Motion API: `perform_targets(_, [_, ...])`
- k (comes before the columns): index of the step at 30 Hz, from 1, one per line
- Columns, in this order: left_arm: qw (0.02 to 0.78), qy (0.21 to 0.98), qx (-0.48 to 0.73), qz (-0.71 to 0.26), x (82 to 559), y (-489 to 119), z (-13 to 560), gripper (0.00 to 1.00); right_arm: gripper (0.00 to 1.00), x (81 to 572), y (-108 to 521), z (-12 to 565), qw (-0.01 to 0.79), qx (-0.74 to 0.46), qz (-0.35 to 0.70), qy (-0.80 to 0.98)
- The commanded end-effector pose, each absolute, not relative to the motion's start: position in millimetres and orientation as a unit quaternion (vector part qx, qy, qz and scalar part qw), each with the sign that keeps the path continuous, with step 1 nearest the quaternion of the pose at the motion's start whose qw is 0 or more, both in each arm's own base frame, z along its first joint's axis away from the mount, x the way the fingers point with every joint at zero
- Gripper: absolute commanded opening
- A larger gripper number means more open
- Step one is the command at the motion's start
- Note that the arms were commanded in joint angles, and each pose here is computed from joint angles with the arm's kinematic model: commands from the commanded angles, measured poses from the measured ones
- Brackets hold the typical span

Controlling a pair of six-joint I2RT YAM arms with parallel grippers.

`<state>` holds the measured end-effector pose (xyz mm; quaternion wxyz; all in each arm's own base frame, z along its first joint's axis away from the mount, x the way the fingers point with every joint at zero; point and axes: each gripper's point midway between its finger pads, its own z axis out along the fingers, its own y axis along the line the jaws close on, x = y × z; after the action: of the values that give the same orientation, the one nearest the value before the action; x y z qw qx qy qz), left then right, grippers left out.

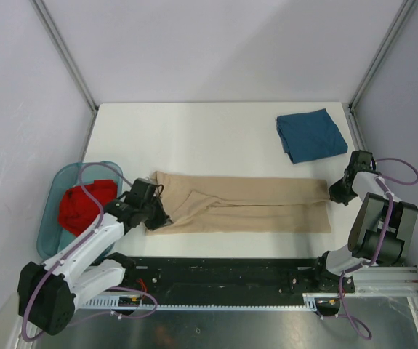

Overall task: Fold and stack the t-shirts
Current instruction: Fold the other side of the tshirt into a rectangle

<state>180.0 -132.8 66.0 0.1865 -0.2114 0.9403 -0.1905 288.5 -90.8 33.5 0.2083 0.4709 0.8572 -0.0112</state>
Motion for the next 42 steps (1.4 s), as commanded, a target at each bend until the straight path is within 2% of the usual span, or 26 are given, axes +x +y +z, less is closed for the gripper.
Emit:
perform_targets(1, [0.182,0.944,-0.209,-0.180,179,-136,60,0.00,0.03,289,-93,38,0.219,0.465,-0.021,0.858])
perform_targets(14, [0.164,0.956,-0.164,-0.178,174,-154,53,0.00,0.04,290,-93,37,0.219,0.461,-0.024,0.859])
perform_targets(21, [0.157,0.961,-0.164,-0.159,171,-149,42,0.00,0.08,290,-93,38,0.221,0.459,-0.026,0.860])
perform_targets(24, [0.163,0.961,-0.158,-0.161,173,-149,44,0.00,0.14,290,-93,40,0.223,0.458,-0.026,0.860])
perform_targets(28, [0.181,0.957,-0.142,-0.176,178,-152,57,0.00,0.32,291,-96,55,0.240,0.457,-0.031,0.856])
perform_targets(30, [0.187,0.955,-0.134,-0.186,179,-156,64,0.05,0.39,293,-98,70,0.256,0.453,-0.034,0.853])
perform_targets(33, [0.190,0.953,-0.124,-0.200,181,-160,72,0.25,0.42,300,-92,93,0.282,0.436,-0.031,0.854])
perform_targets(35, [0.198,0.951,-0.120,-0.207,183,-162,80,0.33,0.41,311,-77,106,0.302,0.410,-0.018,0.860])
perform_targets(39, [0.224,0.945,-0.110,-0.212,196,-165,97,0.38,0.42,338,-21,122,0.335,0.328,0.033,0.882])
perform_targets(42, [0.230,0.947,-0.094,-0.203,210,-171,105,0.36,0.41,356,40,126,0.347,0.248,0.084,0.901])
